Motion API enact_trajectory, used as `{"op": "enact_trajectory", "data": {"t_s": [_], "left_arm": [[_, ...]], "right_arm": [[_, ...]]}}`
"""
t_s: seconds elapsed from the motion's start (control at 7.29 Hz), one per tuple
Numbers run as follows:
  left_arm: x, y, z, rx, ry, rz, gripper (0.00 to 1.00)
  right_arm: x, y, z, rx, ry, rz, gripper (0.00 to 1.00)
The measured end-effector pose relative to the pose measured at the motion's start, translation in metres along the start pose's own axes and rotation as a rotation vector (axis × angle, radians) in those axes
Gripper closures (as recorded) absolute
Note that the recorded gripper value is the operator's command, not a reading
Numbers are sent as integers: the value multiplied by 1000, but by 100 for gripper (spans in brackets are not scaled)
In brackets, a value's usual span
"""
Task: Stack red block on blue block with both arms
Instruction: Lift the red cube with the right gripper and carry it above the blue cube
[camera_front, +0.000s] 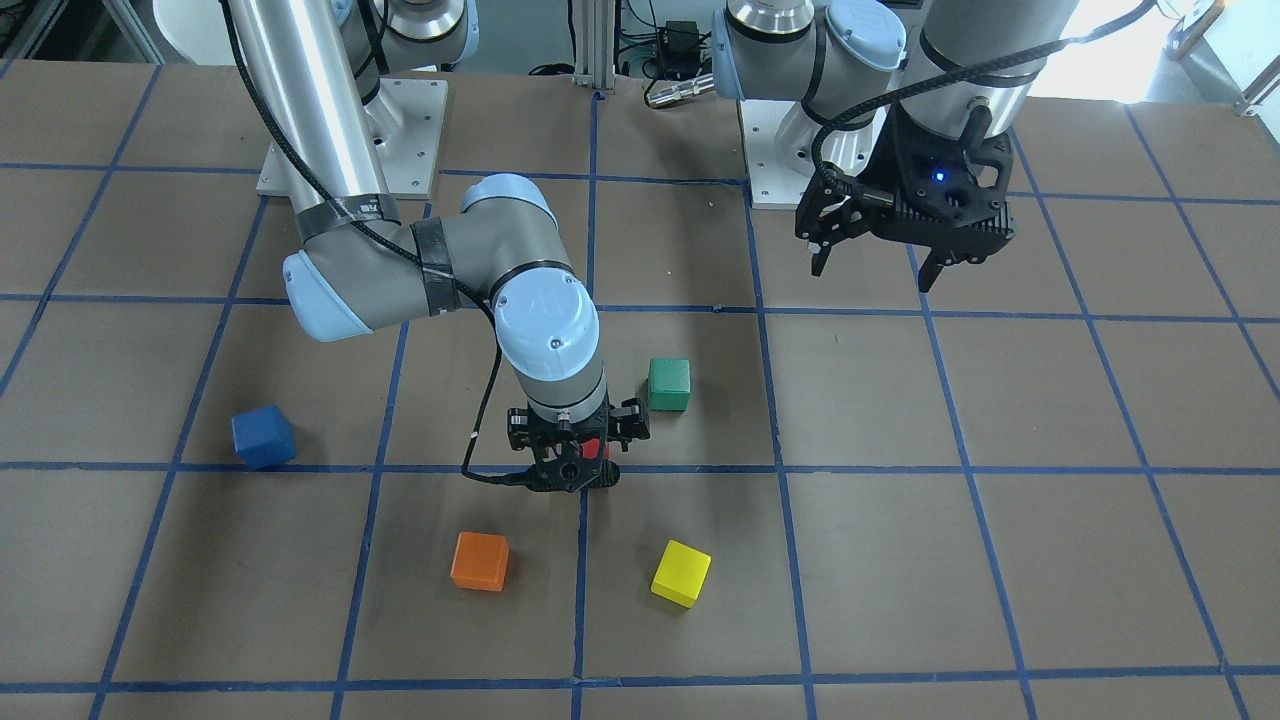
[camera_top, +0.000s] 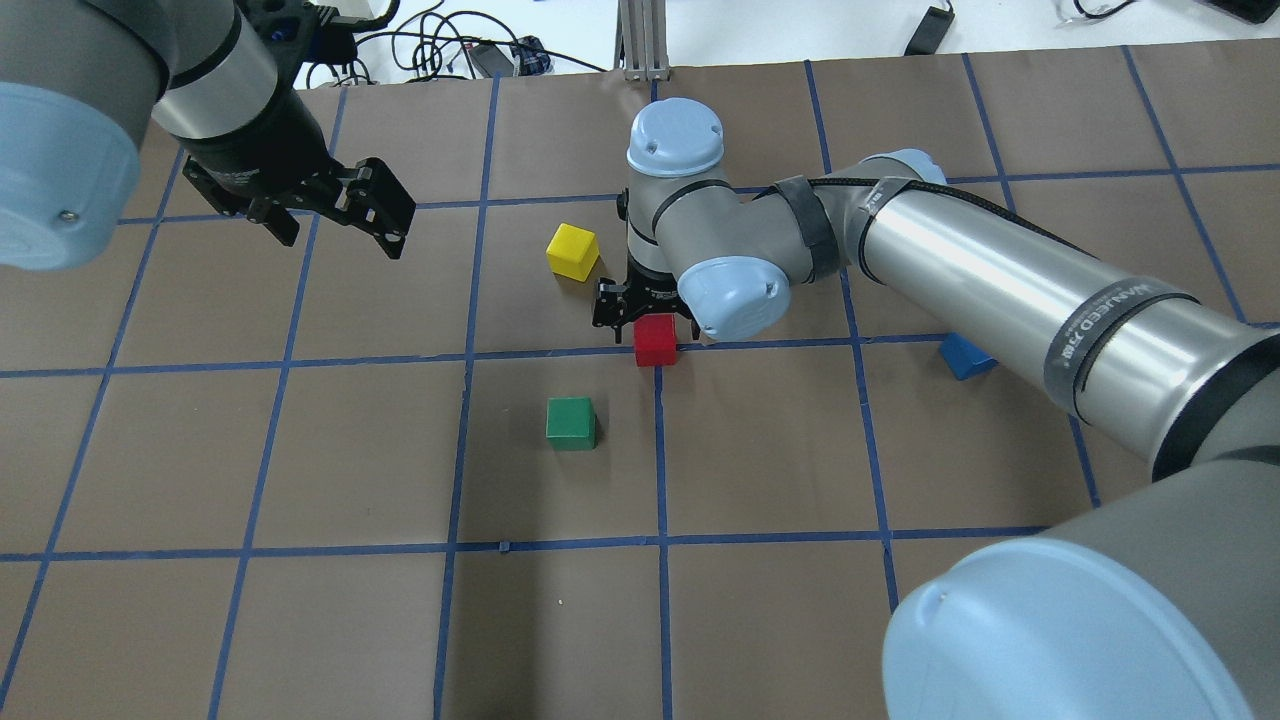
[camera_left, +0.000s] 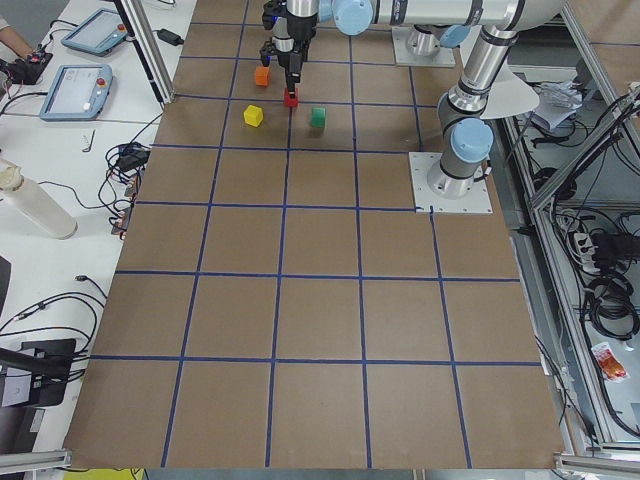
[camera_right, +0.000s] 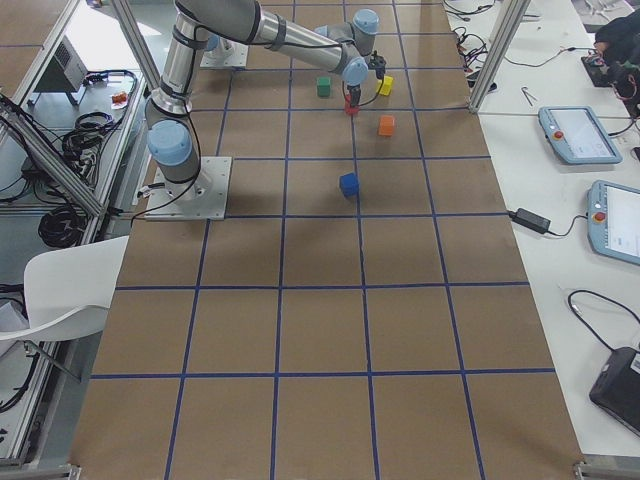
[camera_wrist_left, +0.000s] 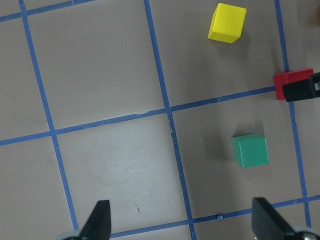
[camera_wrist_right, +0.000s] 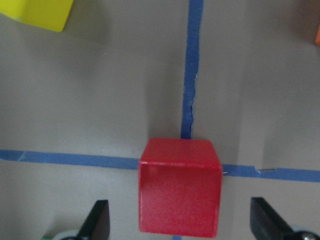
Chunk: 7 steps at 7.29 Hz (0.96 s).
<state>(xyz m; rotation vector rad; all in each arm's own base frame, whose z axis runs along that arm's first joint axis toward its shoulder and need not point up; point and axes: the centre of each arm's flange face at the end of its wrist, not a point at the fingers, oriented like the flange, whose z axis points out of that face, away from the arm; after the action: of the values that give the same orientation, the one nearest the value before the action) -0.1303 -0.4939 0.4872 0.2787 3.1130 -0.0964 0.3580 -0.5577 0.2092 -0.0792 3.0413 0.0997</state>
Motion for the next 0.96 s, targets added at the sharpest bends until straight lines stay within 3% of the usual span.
{"op": "enact_trajectory", "data": {"t_s": [0.14,0.27,0.69,0.96], "left_arm": [[-1,0,-1,2,-1,-2,0],[-1,0,-1,3,-2,-3,0],[-2,1,1,-2,-2,-3,0],[-2,1,1,-3,-2,-3,0]], "right_arm": [[0,0,4,-4,-6,1,71],[0,0,8,-7,-5,2,100],[0,-4,-6,12,-3,5,100],[16,-6,-56,25,37,25,100]]}}
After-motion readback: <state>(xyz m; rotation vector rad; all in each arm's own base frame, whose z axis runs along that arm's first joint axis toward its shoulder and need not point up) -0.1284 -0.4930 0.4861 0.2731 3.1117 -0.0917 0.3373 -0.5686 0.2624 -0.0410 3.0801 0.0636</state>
